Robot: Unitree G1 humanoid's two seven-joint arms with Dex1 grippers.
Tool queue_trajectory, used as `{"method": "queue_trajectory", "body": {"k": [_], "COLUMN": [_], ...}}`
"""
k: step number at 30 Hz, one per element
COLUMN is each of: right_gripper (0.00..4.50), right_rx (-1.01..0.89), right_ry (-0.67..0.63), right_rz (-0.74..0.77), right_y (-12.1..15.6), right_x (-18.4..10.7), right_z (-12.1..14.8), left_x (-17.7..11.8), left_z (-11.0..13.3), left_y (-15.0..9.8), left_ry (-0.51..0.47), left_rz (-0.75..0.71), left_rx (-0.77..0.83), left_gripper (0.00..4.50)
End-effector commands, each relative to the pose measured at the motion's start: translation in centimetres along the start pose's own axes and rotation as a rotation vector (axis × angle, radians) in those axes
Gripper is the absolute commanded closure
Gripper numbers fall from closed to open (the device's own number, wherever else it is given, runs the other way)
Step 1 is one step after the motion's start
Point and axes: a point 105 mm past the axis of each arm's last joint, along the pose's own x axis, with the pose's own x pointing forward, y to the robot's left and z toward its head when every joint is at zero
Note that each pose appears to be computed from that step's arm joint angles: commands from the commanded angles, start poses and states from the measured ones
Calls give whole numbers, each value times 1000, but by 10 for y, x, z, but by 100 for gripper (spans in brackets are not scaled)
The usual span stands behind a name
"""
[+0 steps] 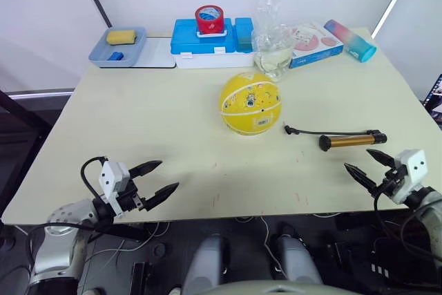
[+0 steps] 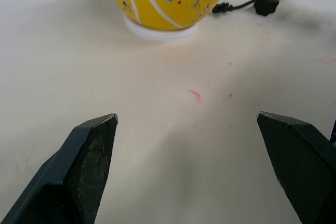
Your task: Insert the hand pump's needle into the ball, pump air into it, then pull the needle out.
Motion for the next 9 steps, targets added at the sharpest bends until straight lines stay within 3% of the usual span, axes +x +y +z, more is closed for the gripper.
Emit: {"method": "queue_trajectory", "body": {"k": [1, 9], "right_gripper": [2, 2], "right_rx": [-53, -60], "right_ry": [-36, -65], "right_rz": [-34, -14], "right_y": [-12, -11], "right_x": [-7, -4], "right_z": [4, 5], "left_x": [-6, -6], "left_z": [0, -6], "left_y": [7, 10], "left_ry": [17, 57], "left_rz": [69, 134], "left_rx": [34, 71], "left_gripper": [0, 0]}}
